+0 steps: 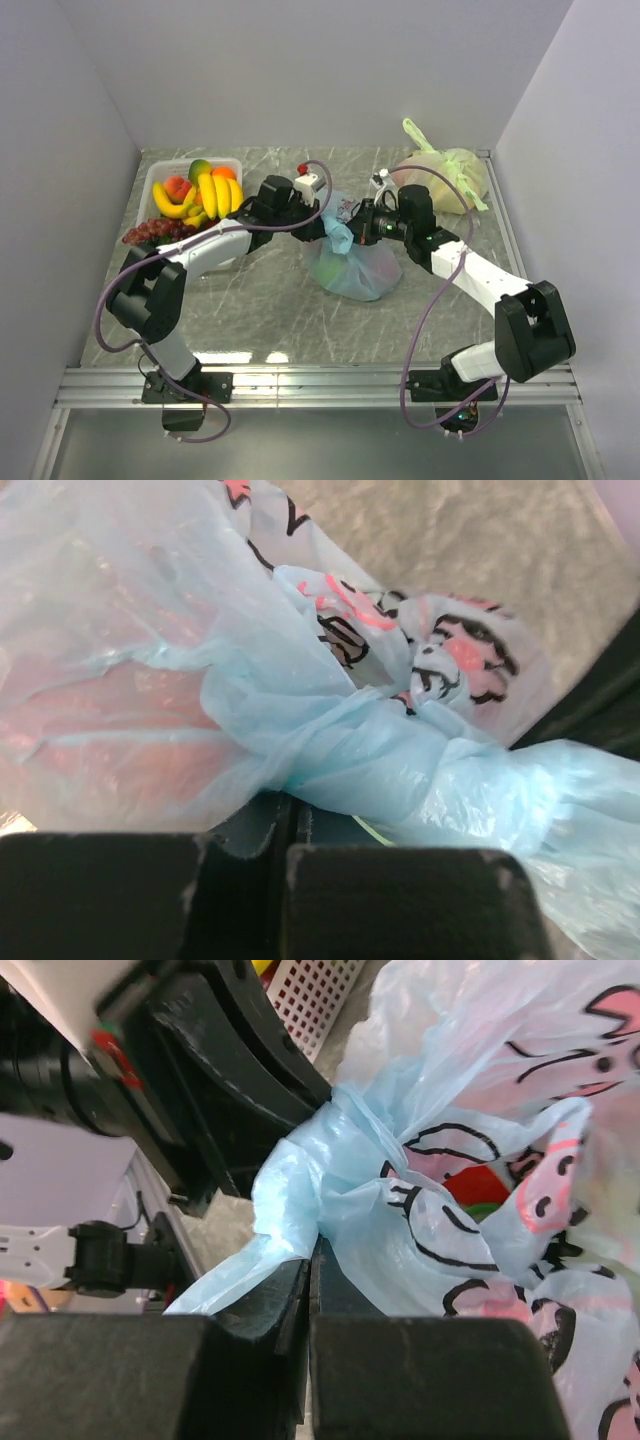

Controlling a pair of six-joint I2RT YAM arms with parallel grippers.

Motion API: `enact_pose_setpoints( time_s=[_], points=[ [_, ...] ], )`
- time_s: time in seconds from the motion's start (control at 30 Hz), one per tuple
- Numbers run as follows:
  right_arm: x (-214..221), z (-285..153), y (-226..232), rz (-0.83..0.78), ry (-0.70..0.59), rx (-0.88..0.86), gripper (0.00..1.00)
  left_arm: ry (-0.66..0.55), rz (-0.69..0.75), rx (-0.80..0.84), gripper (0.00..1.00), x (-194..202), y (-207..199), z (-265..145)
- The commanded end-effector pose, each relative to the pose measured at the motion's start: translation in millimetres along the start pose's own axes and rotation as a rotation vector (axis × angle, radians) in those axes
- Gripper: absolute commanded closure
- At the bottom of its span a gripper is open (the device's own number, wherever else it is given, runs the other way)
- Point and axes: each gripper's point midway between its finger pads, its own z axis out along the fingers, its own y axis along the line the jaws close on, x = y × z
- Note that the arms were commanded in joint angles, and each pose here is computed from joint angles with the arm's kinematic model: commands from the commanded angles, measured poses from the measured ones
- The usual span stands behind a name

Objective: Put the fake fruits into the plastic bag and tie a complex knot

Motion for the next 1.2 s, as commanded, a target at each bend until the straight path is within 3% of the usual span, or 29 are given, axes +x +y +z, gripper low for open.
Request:
enact_pose_setpoints(
  time_s=[0.0, 0.13, 0.33, 0.47, 0.6, 0.63, 0.67, 0.73, 0.83, 1.0, 1.1, 1.17],
  points=[
    [-5.0, -4.5, 19.4, 0.037, -0.026, -0.065, 1.0, -0.096, 0.019, 0.196, 1.0, -28.8, -35.5, -8.9],
    [-14.3, -3.6, 14.7, 0.089, -0.065, -0.05, 1.0, -0.043, 0.052, 0.357, 1.0, -11.5, -66.0, -17.3],
    [-22.7, -3.4, 13.4, 0.169, -0.085, -0.07, 1.0, 0.027, -0.103, 0.346, 1.0, 11.1, -64.5, 13.9],
    [-5.7, -13.2, 9.9, 0.114, 0.03, -0.079, 1.0, -0.073, -0.169, 0.403, 1.0, -10.3, -59.9, 18.7],
    [3.3, -34.3, -3.3, -0.007, 0.119, -0.075, 0.74, -0.091, -0.167, 0.42, 1.0, -14.1, -60.9, 17.2],
    [11.2, -42.1, -6.5, 0.006, 0.163, -0.058, 0.6, -0.086, -0.168, 0.428, 1.0, -13.3, -62.1, 16.8],
    [-0.7, -49.6, -1.1, -0.042, 0.15, -0.062, 0.52, -0.084, -0.173, 0.428, 1.0, -13.0, -62.6, 17.3],
    [-3.1, -67.8, -5.9, -0.089, 0.17, -0.057, 0.42, -0.077, -0.175, 0.432, 1.0, -12.8, -62.2, 18.5],
    [-22.3, -86.2, -5.6, -0.133, 0.139, -0.066, 0.44, -0.058, -0.179, 0.426, 1.0, -9.4, -61.2, 20.7],
    [-49.3, -71.2, -32.6, -0.13, 0.032, 0.022, 0.63, -0.044, -0.193, 0.413, 1.0, -9.3, -57.8, 26.4],
    [-45.9, -47.2, -59.3, -0.109, 0.084, 0.062, 0.76, -0.031, -0.206, 0.385, 1.0, -8.8, -53.7, 33.8],
    [-33.2, -34.6, -76.2, -0.087, 0.145, 0.076, 0.77, -0.025, -0.224, 0.356, 1.0, -7.7, -48.3, 40.3]
  ],
)
